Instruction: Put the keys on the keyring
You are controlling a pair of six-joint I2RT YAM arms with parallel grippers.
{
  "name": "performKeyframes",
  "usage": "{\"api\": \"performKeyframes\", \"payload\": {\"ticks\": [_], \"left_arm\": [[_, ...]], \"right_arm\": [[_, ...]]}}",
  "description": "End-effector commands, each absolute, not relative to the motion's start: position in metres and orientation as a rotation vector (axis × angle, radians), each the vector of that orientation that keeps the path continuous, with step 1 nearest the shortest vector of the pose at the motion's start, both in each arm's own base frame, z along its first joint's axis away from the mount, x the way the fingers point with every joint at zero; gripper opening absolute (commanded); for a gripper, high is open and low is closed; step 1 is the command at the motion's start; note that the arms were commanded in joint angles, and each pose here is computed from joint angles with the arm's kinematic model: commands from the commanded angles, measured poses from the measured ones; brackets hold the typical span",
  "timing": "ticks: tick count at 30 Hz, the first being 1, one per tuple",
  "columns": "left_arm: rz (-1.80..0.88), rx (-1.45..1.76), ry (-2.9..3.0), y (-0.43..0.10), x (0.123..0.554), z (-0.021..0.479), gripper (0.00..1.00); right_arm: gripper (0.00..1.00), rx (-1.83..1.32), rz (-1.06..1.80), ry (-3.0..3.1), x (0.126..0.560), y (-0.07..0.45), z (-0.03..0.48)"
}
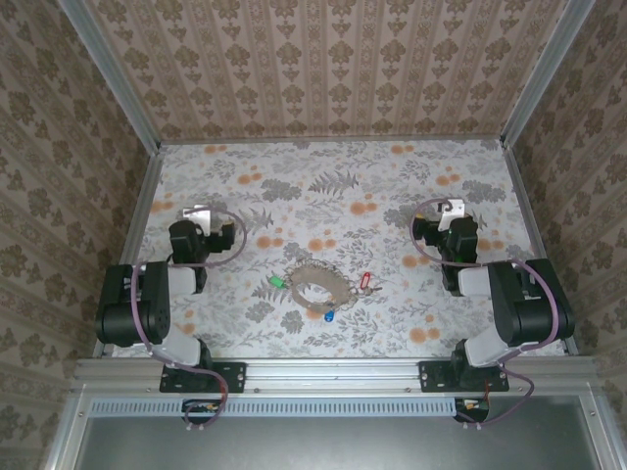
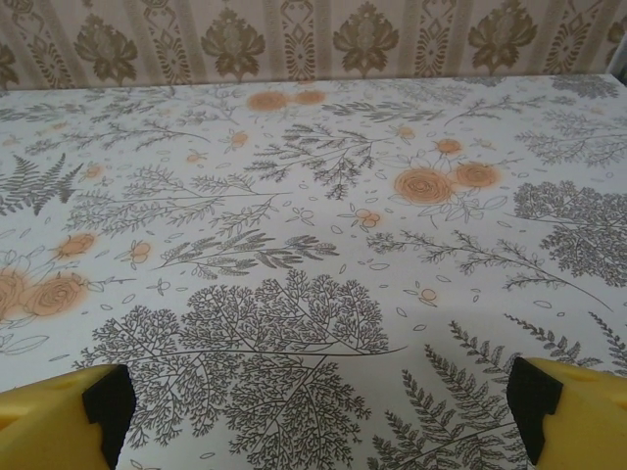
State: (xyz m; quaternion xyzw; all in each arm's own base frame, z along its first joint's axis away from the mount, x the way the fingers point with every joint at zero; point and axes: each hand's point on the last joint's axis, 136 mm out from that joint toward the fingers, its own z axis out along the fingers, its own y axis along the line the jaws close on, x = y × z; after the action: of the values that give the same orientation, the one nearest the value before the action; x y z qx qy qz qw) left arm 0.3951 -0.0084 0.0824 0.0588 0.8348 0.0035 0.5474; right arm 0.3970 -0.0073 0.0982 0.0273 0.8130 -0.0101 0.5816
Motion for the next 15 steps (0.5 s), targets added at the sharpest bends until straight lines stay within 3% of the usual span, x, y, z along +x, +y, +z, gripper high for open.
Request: {"api": "performKeyframes", "payload": {"ticks": [1,15], "left_arm": [[0.035,0.112,1.935,-0.0058,0.3999,0.0938,1.0],[0.037,0.114,1.936,-0.0068,0.3996,0.0938,1.0]], "right_arm": [[0.99,0.1,-0.044,1.909,0.3986,-0.0117,0.0989],[1.0,0.064,-0.038,1.926,0.4013,-0.0059,0.0974]]}}
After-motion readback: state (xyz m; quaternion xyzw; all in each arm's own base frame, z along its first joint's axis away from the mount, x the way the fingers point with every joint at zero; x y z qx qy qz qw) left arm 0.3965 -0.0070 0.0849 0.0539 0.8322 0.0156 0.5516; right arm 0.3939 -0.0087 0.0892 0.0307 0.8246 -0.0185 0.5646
